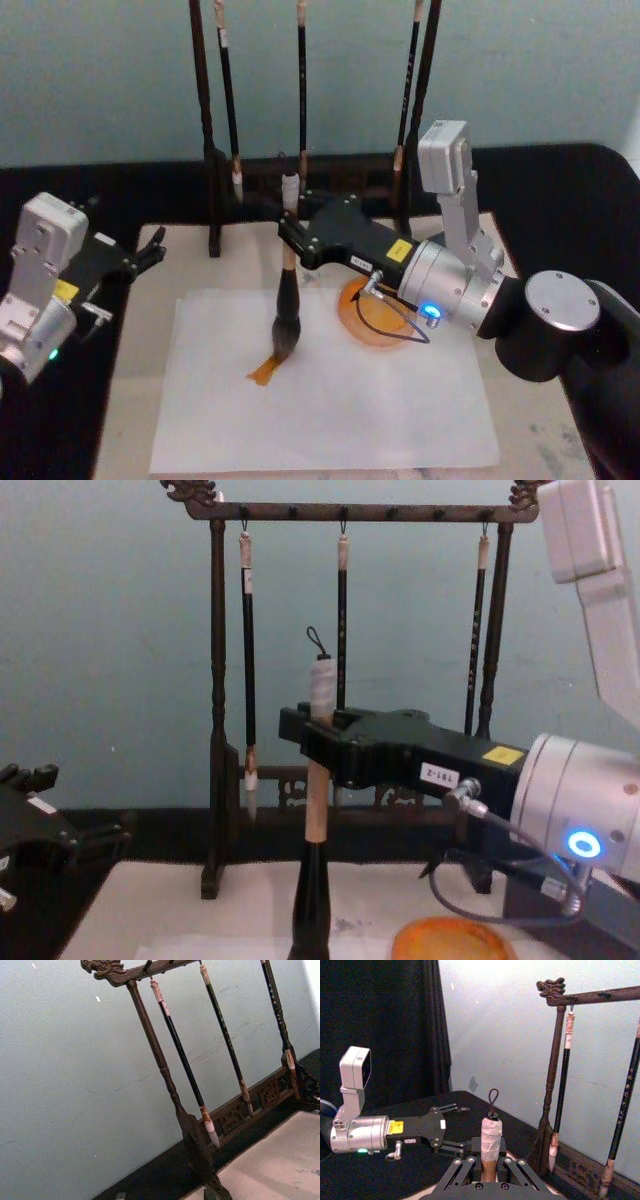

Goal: Pick up the brush from the inkstone, write on the paper, then place the brush back to its original position.

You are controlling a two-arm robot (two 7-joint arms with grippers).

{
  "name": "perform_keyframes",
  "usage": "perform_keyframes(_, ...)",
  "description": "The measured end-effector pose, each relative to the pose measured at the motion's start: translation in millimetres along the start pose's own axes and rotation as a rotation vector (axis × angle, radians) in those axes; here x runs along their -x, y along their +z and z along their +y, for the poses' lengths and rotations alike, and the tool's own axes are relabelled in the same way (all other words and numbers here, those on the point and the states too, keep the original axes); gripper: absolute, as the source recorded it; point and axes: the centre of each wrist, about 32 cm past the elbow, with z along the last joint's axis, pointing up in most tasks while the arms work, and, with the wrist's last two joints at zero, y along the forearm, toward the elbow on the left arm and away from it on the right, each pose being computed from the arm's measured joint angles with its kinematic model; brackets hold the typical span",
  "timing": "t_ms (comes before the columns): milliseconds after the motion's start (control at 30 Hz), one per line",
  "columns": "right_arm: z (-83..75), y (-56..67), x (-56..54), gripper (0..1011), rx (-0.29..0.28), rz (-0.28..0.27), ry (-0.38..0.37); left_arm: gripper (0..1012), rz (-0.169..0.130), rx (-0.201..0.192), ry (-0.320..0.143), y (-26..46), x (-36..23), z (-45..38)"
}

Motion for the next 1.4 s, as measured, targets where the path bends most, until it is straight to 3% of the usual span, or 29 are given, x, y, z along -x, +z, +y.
perform_keyframes(400, -0.4, 2.5, -2.3, 156, -0.006, -0.003, -0.011, 1009, 0.0, 0.0, 0.0, 0.0, 0.0, 0.0)
perform_keyframes(1100, -7.7, 23.6, -3.0, 156, -0.054, -0.002, -0.027, 1010, 0.0, 0.0, 0.0, 0.0, 0.0, 0.0)
perform_keyframes(1400, -14.6, 28.2, -12.0, 156, -0.075, 0.016, -0.075, 1010, 0.0, 0.0, 0.0, 0.0, 0.0, 0.0)
